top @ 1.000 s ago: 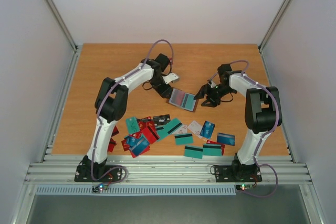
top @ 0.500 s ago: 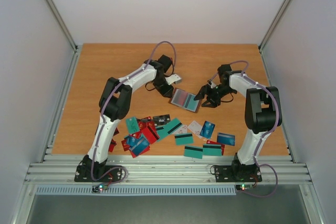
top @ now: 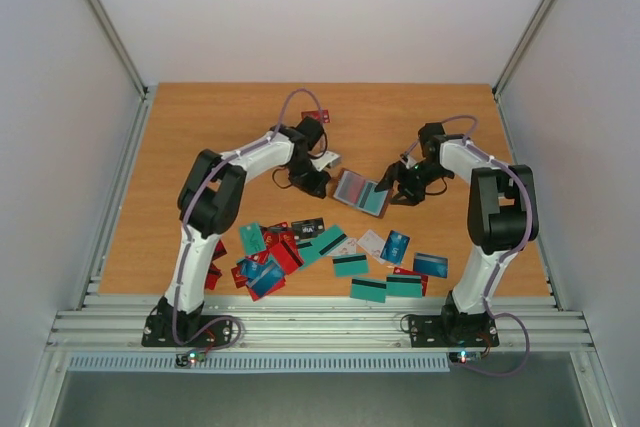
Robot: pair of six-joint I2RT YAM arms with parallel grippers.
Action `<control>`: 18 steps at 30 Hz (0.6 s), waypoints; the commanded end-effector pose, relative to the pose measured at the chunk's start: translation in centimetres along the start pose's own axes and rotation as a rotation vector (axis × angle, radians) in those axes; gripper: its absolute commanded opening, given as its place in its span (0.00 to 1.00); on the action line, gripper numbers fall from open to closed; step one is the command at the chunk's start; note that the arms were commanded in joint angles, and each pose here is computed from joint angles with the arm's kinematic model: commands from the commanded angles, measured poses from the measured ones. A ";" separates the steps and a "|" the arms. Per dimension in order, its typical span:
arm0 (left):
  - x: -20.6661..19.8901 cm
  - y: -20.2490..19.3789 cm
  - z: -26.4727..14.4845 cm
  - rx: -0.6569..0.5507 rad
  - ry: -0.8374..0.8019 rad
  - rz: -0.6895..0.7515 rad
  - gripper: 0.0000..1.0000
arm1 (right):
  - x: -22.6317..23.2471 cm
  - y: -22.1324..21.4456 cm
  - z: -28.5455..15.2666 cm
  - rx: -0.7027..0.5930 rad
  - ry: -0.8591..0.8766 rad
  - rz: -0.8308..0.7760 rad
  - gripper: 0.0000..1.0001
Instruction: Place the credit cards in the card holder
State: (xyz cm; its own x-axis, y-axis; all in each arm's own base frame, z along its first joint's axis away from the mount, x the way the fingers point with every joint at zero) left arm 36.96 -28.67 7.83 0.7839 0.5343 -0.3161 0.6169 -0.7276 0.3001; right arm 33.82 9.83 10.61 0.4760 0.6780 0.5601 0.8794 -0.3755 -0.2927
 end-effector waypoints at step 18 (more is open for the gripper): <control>-0.7 1.7 0.1 0.016 0.132 -0.142 0.14 | -2.4 -1.5 -1.0 -0.044 0.022 0.091 0.59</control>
State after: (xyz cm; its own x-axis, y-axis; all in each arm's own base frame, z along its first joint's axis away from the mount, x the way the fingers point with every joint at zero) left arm 38.43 -29.47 10.15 0.6875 0.6748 -0.2684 0.7247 -0.6141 0.3126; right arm 31.59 8.02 9.41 0.5703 0.6339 0.5225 0.8210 -0.4598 -0.3384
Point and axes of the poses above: each gripper's point midway between its finger pads, its own z axis out along the fingers, its own x axis along the line the jaws close on, y = z × x, the point moved 6 cm from there along -z, back along the fingers, and after that the axes turned 12 degrees about z, right-handed, at the moved point
